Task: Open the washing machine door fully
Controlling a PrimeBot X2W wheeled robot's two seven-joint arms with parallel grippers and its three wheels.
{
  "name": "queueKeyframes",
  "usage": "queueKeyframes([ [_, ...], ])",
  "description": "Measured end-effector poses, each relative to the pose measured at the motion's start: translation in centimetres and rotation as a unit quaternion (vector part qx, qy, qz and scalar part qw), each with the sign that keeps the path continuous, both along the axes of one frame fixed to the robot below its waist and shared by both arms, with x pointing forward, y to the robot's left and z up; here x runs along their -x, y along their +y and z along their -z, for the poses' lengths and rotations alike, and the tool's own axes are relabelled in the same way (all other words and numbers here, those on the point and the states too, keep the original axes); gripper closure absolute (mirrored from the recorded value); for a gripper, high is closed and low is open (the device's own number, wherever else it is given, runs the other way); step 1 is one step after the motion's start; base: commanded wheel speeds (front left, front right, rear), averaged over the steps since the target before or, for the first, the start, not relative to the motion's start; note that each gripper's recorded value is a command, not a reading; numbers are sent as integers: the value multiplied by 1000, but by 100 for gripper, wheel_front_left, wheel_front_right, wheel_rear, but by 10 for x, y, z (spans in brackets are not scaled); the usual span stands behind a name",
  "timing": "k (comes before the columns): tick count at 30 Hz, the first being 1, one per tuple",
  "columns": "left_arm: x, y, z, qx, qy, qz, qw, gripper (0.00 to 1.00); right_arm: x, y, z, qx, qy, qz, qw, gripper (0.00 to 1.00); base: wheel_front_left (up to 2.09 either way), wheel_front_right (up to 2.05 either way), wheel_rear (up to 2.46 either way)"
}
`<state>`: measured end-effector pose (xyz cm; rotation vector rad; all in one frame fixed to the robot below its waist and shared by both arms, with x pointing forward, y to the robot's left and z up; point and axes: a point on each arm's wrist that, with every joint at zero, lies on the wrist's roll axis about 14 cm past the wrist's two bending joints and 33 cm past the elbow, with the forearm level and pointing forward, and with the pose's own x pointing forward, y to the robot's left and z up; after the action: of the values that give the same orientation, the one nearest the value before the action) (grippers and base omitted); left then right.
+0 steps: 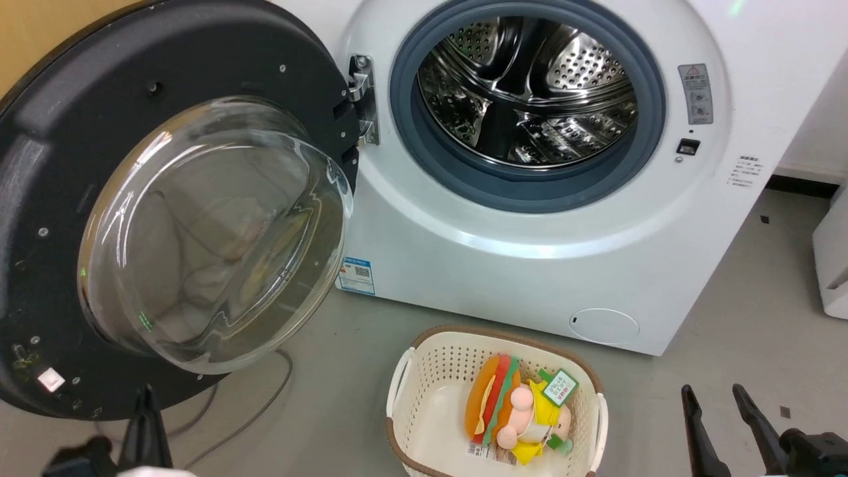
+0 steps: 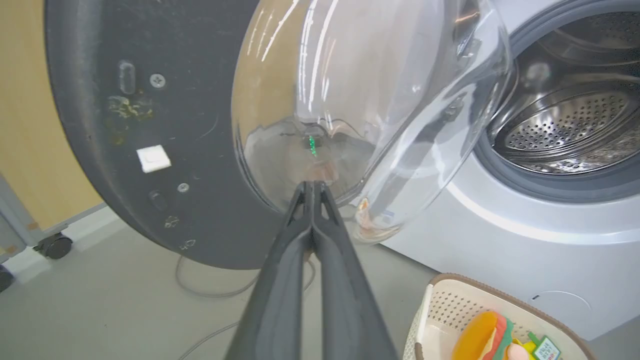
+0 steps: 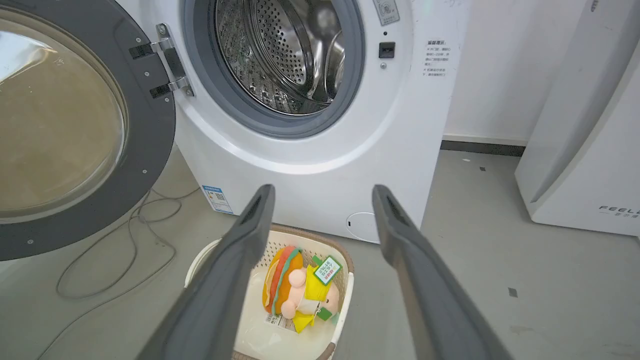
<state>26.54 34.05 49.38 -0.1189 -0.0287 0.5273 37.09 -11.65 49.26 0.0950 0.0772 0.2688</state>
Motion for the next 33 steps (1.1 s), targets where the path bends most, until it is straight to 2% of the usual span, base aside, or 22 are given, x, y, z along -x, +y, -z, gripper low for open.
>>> queueKeyframes([
  [1, 2, -7, 2, 4, 1, 4, 1000, 0, 0, -1, -1, 0, -2, 2, 1000, 0, 0, 0, 0],
  [9, 2, -54, -8, 5, -12, 48, 999, 0, 5, -5, -14, 6, -22, 7, 1000, 0, 0, 0, 0],
  [11, -4, -68, -12, -1, -15, 72, 997, 0, 6, -6, -18, 7, -25, 8, 1000, 0, 0, 0, 0],
  [12, -12, -90, -13, -9, -12, 109, 994, 0, 9, -5, -23, 13, -31, 7, 999, 0, 0, 0, 0],
  [21, -43, -147, -19, -37, -10, 223, 974, 0, 22, -22, -32, 31, -39, 32, 998, 0, 0, 0, 0],
  [26, -55, -160, -16, -57, 8, 258, 964, 0, 30, -34, -32, 32, -38, 52, 997, 0, 0, 0, 0],
  [33, -63, -167, -8, -62, 21, 267, 962, 0, 38, -47, -29, 32, -32, 73, 996, 0, 0, 0, 0],
])
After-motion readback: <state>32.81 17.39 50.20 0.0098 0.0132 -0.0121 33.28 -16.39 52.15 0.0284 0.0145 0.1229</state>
